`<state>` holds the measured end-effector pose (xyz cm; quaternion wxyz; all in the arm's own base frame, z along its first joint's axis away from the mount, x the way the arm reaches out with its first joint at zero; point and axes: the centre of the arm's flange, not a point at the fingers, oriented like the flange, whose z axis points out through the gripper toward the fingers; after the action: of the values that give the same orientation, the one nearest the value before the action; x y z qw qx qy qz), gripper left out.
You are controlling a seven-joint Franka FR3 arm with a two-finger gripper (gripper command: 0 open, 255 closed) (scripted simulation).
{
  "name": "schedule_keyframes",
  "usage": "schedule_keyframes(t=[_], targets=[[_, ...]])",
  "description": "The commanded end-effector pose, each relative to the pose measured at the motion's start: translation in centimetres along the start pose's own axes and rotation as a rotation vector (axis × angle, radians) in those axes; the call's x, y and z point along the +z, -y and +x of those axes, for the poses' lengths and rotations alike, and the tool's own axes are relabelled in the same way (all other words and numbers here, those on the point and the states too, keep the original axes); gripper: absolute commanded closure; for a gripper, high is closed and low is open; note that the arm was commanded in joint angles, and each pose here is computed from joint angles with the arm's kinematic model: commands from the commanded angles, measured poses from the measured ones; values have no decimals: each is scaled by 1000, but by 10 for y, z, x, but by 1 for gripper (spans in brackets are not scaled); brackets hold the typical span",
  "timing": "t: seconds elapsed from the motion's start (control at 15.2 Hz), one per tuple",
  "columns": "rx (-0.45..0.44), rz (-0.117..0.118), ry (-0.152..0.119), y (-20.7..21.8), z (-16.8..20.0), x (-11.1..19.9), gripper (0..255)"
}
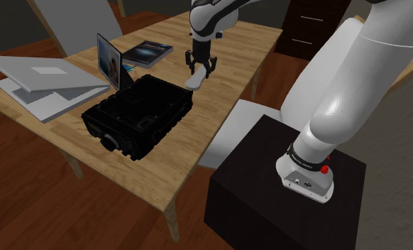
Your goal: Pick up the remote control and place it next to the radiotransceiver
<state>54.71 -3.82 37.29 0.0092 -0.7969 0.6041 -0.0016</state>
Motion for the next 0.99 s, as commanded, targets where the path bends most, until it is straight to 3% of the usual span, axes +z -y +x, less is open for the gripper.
schedule_keyframes(t=[0.0, 0.2, 0.73, 0.79, 0.92], targets=[[0, 1, 0, -2, 0, 11, 255], [0, 1, 0, -2, 0, 26, 255], [0, 1, 0, -2, 0, 26, 255], [0, 1, 0, -2, 0, 26, 0], [0, 1, 0, -2, 0, 26, 0]])
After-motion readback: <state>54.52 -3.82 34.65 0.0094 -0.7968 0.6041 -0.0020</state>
